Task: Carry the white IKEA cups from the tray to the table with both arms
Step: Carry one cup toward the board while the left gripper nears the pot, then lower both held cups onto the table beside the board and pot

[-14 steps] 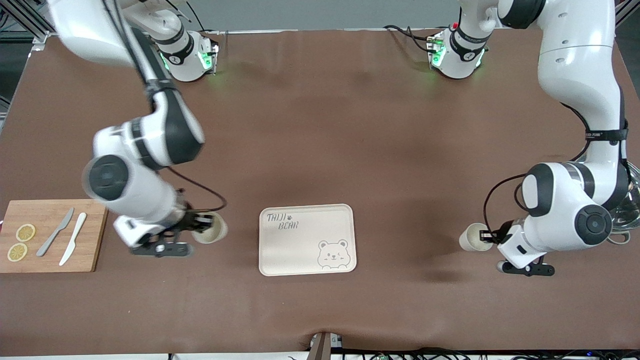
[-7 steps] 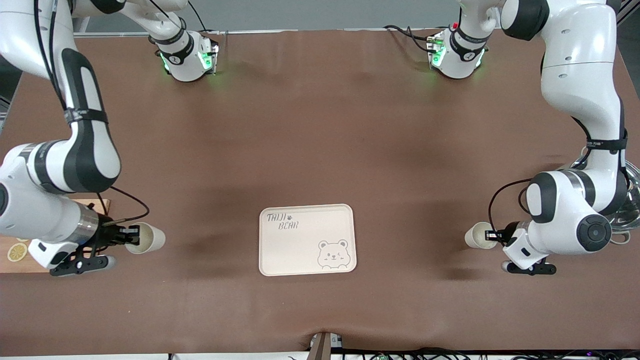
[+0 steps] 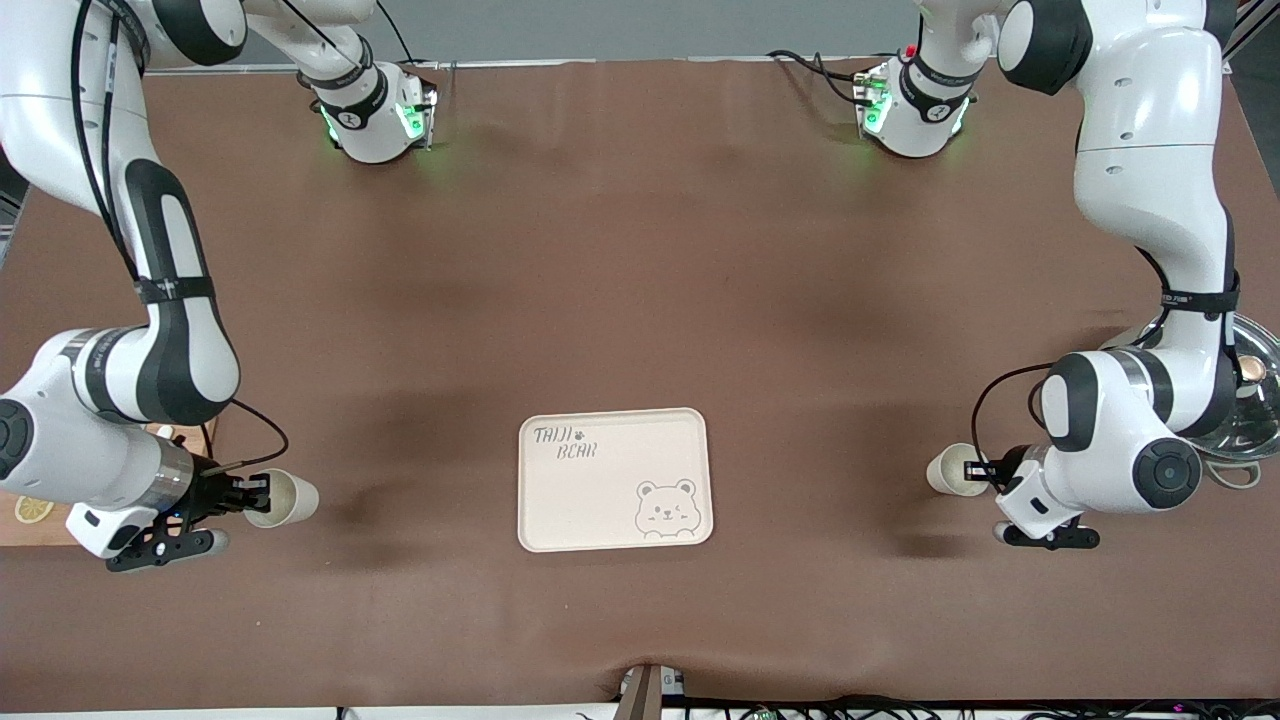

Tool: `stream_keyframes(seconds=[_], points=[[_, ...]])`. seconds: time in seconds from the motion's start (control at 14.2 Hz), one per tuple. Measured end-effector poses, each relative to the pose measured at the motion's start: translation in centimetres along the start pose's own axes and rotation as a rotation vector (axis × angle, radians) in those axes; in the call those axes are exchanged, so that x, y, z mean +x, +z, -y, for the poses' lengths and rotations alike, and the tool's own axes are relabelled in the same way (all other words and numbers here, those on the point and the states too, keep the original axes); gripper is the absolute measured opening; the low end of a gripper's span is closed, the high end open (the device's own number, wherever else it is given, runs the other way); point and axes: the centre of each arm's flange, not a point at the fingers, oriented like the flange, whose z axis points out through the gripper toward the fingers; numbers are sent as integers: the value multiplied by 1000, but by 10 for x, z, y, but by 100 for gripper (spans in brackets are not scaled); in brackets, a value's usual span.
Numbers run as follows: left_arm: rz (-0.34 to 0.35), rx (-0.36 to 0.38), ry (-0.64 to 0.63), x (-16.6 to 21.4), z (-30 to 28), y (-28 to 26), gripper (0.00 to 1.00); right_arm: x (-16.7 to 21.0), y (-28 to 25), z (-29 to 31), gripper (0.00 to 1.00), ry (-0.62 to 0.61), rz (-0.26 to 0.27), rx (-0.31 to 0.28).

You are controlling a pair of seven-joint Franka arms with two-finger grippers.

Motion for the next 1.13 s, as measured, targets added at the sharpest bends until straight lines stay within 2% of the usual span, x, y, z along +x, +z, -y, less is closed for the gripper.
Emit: stream_keyframes(seconds=[0.21,0.28,0.92,1.13], points=[[-3,1,0,0,0,0,6,-5,29,-14,4,-3,-5,-2],[-4,1,0,1,0,0,13,-5,37,-16,4,-2,-7,-3],[-53,12,4,5,2,-25,99,-6,83,-19,4,3,-34,-9],[-63,10,6,-2,0,-60,100,-5,87,-19,4,2,-39,-9]])
